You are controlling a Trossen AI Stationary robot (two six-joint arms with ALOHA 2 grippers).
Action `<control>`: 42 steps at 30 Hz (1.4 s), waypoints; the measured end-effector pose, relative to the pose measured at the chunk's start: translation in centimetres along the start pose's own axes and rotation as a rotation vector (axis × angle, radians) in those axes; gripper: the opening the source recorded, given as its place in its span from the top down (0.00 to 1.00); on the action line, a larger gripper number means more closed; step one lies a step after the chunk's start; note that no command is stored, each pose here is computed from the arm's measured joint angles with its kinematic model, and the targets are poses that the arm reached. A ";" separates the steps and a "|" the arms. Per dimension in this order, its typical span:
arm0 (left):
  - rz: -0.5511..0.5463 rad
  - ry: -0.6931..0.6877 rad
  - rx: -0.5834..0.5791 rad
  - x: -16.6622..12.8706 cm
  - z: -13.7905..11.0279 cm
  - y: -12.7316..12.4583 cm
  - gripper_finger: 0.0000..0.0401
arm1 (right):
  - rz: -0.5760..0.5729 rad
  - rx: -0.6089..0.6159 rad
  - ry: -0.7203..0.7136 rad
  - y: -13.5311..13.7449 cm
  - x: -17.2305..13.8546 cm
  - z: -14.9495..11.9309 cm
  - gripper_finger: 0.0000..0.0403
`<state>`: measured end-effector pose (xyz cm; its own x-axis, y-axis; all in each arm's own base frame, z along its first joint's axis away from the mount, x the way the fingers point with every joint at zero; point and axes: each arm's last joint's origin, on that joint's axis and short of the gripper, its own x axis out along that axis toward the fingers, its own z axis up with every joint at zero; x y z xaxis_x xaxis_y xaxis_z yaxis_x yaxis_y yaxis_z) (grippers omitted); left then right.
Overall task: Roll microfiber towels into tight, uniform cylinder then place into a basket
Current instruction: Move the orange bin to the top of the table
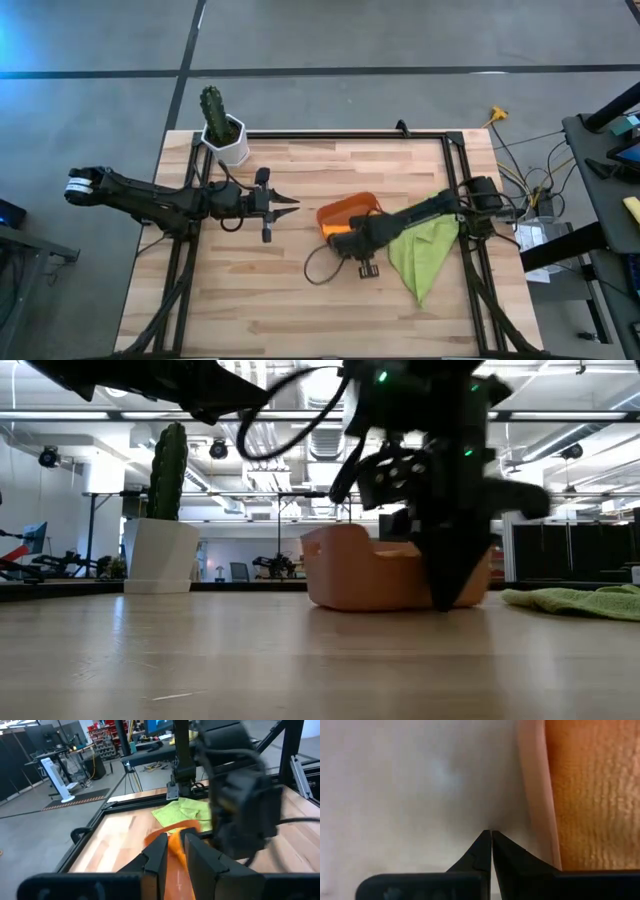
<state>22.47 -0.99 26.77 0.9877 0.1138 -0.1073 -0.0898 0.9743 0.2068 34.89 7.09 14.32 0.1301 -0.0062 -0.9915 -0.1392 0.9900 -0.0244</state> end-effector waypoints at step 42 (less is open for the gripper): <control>0.041 -0.007 0.122 3.0 -1.3 -0.7 0.87 | -0.224 0.248 -0.509 -16.7 3.1 -2.2 0.98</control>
<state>25.35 -1.07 24.99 0.9844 0.1511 -0.0898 -0.1141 0.9379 0.3277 35.47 -9.74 11.41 0.5912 -0.2106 -0.7785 0.1711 0.9761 -0.1341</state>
